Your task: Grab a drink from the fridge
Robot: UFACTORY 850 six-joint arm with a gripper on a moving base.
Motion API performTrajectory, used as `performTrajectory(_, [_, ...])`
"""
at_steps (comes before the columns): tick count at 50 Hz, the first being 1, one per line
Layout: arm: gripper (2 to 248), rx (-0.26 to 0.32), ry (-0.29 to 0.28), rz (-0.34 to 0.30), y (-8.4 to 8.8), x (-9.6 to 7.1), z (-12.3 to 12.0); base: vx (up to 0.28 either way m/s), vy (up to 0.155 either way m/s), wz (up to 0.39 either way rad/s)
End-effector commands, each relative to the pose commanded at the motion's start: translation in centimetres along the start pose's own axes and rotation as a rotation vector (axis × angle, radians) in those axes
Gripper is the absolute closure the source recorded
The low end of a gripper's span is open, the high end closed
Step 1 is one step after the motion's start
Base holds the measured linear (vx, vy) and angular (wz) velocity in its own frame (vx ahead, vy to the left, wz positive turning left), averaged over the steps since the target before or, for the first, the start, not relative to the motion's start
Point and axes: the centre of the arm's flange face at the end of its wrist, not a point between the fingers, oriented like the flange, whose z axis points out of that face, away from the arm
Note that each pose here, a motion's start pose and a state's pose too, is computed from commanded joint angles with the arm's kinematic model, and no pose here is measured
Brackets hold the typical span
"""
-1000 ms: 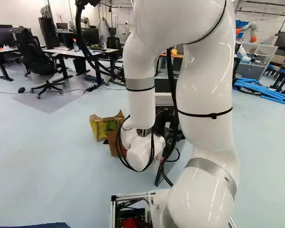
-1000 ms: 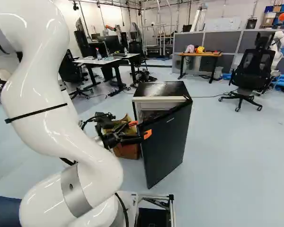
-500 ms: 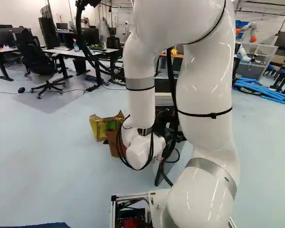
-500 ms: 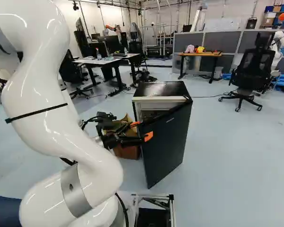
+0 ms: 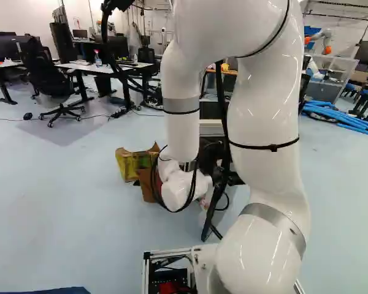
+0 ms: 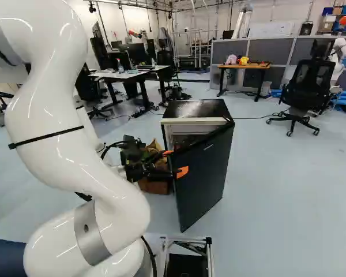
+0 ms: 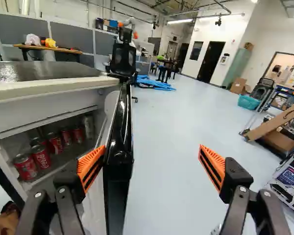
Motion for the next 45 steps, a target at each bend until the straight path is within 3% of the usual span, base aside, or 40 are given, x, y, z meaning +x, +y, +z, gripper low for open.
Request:
performTrajectory(32, [3,-0.255,-0.021,0.073,0.6,0.6,1.5,0.000,0.000,0.000])
performTrajectory(45, [3,-0.358,-0.054,0.114,0.6,0.8,2.3,0.000,0.000,0.000])
